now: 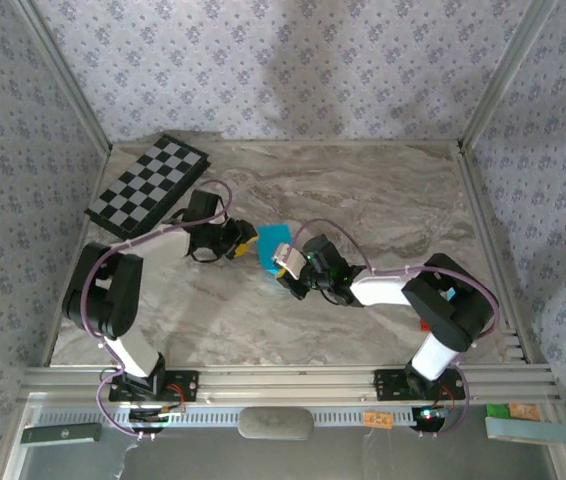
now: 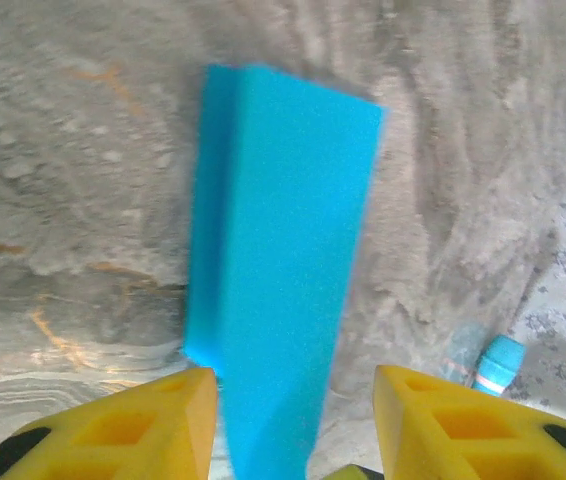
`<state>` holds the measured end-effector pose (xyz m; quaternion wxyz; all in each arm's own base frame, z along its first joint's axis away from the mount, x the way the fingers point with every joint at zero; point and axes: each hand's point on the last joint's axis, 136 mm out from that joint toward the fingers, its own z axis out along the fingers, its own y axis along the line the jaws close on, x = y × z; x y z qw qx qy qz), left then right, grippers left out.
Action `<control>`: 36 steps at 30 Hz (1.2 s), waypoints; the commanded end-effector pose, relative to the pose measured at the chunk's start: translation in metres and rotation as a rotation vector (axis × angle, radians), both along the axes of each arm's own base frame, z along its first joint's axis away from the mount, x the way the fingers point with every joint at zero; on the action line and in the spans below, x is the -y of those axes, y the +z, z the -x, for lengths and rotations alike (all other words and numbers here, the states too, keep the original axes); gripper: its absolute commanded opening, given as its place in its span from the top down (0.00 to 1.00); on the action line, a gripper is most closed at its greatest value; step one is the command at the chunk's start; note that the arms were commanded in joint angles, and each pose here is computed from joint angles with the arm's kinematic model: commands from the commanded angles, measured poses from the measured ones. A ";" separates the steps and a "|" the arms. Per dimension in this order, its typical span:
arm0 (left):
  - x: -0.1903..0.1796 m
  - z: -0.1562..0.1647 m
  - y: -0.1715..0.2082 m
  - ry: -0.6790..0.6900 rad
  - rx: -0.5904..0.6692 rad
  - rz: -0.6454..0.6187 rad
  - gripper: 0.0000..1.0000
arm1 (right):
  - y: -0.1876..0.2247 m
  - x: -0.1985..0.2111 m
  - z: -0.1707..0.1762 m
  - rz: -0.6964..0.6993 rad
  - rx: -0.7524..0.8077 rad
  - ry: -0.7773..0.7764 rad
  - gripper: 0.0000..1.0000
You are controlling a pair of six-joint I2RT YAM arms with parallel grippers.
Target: Fold a paper plane with a square sheet of paper (pick it up from the middle)
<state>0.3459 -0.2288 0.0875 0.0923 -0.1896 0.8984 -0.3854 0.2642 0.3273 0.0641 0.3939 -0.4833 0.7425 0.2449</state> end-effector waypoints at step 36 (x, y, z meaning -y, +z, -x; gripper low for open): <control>0.036 0.009 -0.095 -0.258 -0.166 -0.205 0.99 | -0.025 -0.002 -0.019 -0.032 -0.404 -0.253 1.00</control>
